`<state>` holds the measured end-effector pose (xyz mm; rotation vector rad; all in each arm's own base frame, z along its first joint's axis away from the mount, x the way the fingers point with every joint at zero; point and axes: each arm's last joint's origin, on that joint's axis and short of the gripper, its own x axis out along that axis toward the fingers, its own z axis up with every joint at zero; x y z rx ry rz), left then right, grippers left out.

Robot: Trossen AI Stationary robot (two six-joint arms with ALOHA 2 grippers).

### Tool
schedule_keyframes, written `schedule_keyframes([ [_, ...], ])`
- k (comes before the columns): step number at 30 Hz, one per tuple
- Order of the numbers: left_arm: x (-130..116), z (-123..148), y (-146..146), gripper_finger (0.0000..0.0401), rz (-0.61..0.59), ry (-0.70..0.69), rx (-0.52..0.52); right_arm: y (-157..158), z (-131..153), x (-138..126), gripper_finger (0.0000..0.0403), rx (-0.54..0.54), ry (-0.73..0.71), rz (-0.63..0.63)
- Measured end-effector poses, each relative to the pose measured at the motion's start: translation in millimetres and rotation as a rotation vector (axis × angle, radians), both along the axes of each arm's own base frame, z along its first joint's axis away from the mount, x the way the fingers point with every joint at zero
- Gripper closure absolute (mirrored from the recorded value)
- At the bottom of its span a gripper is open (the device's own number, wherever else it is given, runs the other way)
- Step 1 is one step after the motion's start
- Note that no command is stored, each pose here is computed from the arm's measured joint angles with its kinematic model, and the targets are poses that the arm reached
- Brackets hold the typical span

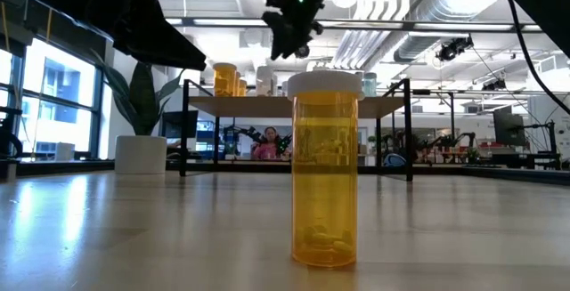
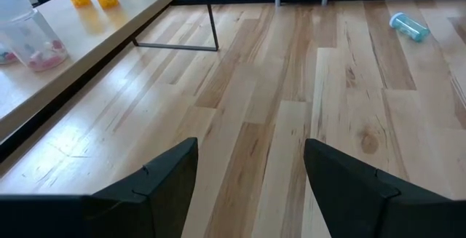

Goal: Pick and place medicine bottles onto shelf by color
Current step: Adjust the transparent pill bottles on the shelf

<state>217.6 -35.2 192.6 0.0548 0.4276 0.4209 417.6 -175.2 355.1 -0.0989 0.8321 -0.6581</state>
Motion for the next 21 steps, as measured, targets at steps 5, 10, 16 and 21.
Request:
schedule_keyframes([
  [5, 0, 0, 0, 0.016, 0.0, 0.001, 0.0, -17, 1, -10, 0.0192, -0.03, 0.013, -0.118],
  [10, 0, 0, 0, 0.016, 0.0, 0.006, 0.001, -30, -2, -21, 0.0192, 0.012, 0.023, -0.195],
  [16, 0, -1, 0, 0.016, 0.0, 0.007, 0.002, -37, -8, -29, 0.0192, 0.063, 0.062, -0.241],
  [21, 0, -1, 0, 0.016, 0.0, 0.007, 0.002, -36, -19, -29, 0.0192, 0.108, 0.085, -0.238],
])
